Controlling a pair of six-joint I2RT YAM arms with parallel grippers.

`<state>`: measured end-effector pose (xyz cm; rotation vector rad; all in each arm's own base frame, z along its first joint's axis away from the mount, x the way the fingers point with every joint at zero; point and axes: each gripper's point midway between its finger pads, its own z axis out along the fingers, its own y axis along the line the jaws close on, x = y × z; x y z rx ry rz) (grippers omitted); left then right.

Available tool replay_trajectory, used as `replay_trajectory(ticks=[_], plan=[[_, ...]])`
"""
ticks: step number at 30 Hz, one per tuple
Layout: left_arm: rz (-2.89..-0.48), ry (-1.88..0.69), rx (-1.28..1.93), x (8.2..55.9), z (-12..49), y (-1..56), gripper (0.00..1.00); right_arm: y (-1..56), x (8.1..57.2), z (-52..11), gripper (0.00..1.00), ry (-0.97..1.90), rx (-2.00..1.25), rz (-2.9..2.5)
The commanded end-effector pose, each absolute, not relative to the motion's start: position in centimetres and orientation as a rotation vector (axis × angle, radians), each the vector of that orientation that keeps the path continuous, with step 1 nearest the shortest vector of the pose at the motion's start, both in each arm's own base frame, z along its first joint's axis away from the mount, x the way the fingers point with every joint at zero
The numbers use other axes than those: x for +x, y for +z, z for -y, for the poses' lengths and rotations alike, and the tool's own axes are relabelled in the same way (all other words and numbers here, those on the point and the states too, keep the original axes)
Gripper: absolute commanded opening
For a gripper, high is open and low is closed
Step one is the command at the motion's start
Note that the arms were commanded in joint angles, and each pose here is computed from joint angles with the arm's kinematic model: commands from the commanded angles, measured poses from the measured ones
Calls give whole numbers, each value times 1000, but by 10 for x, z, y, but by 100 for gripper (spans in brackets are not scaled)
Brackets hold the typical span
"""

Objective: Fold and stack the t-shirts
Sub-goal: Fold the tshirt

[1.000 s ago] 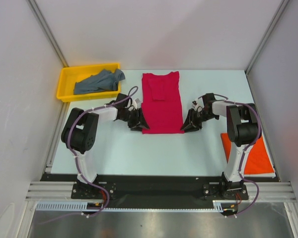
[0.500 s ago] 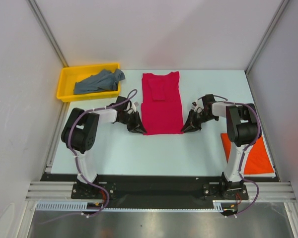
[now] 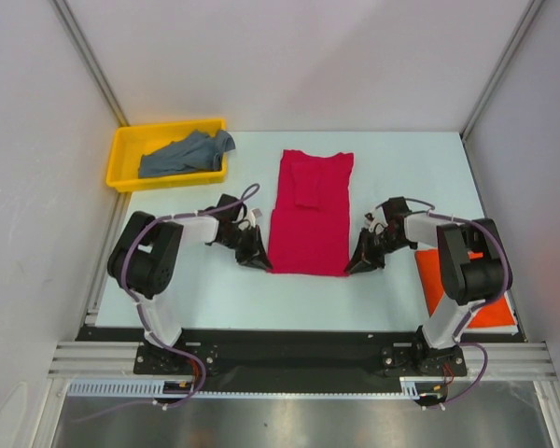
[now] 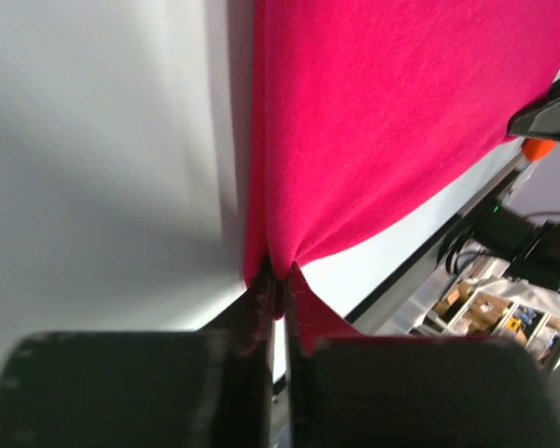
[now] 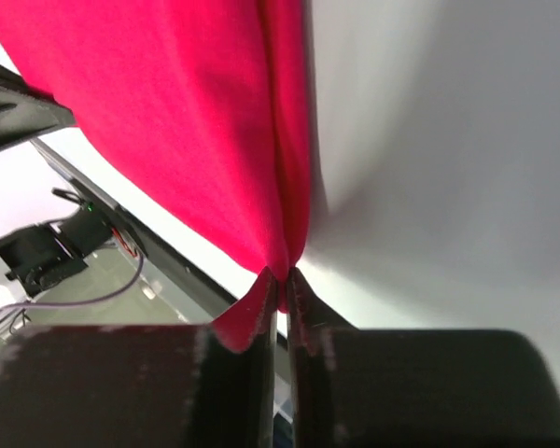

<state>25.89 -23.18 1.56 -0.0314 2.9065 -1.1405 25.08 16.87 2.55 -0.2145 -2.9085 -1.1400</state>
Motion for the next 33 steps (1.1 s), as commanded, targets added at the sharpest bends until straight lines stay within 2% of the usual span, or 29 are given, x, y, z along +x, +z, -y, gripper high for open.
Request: replay_trajectory(ticks=[1, 3, 4, 7, 9, 10, 13, 15, 17, 18, 20, 22, 27, 33], plan=[[-2954, -1133, 44, 226, 230, 21, 12, 27, 228, -163, 12, -1060, -261, 2912], [-2955, -1121, 60, 220, 229, 25, 23, 30, 224, -158, 15, -1023, -254, 2934], [-2953, -1098, 80, 220, 226, 27, 34, 32, 225, -154, 17, -1002, -255, 2951], [-2937, -927, 168, 233, 213, 40, 45, 46, 233, -138, 29, -894, -242, 3040], [-2917, -822, 208, 247, 207, 56, 45, 57, 233, -130, 34, -793, -194, 3088], [-2901, -802, 237, 250, 206, 64, 44, 68, 241, -133, 38, -804, -154, 3119], [-2852, -949, 336, 244, 232, 88, 36, 86, 243, -161, 37, -969, -36, 3099], [-2831, -1059, 369, 237, 248, 98, 32, 102, 243, -203, 31, -1206, 70, 2996], [-2747, -1214, 332, 241, 266, 100, 29, 97, 242, -230, 21, -1300, 89, 2871], [-2740, -1267, 312, 242, 272, 99, 27, 98, 238, -248, 12, -1354, 163, 2824], [-2728, -1417, 267, 243, 287, 96, 20, 86, 241, -262, 7, -1347, 187, 2791], [-2717, -1470, 254, 245, 294, 94, 20, 77, 242, -273, 3, -1346, 218, 2777], [-2804, -1407, 237, 242, 291, 59, 19, 58, 242, -282, 1, -1314, 218, 2746], [-2920, -1153, 302, 238, 266, 22, 19, 38, 234, -274, 1, -1221, 231, 2765]])
